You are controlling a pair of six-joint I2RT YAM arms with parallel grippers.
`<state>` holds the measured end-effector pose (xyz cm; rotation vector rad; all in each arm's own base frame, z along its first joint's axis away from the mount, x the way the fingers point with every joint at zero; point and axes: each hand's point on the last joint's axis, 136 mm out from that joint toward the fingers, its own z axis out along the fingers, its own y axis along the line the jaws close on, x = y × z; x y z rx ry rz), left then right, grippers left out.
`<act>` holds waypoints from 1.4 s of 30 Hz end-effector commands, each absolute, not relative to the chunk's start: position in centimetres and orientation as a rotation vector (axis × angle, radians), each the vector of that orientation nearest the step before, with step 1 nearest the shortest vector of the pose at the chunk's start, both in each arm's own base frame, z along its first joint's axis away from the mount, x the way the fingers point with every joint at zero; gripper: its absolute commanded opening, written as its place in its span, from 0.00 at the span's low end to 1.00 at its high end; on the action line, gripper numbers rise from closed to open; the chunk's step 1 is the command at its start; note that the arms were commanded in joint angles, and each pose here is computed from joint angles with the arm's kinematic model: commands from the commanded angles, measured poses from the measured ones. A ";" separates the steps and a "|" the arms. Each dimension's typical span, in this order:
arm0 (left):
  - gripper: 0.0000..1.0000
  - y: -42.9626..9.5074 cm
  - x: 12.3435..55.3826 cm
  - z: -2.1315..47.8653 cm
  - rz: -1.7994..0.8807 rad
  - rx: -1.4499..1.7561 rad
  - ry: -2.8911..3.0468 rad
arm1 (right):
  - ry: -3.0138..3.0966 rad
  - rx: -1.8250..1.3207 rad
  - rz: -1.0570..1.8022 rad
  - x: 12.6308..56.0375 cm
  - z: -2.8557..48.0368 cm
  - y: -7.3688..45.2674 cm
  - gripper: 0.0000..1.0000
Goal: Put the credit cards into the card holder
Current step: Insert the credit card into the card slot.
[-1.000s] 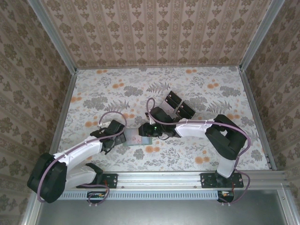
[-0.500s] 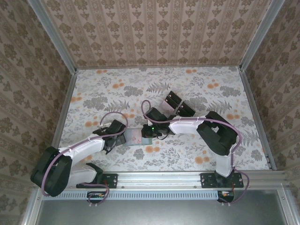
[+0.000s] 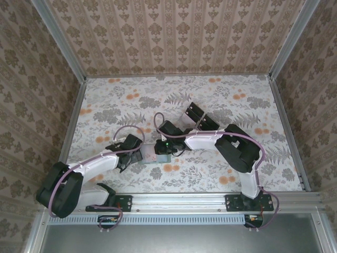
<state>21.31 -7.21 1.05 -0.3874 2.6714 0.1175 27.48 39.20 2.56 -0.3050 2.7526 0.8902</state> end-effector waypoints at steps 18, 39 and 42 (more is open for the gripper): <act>1.00 -8.6 21.0 -0.6 0.054 -0.357 2.712 | 2.799 -0.452 0.926 26.1 2.8 41.6 0.15; 1.00 -9.5 22.2 1.8 0.007 -0.302 2.676 | 2.751 -0.308 0.856 27.2 4.2 34.7 0.16; 1.00 -9.7 22.5 1.8 0.013 -0.286 2.677 | 2.728 -0.313 0.870 27.4 5.3 35.1 0.13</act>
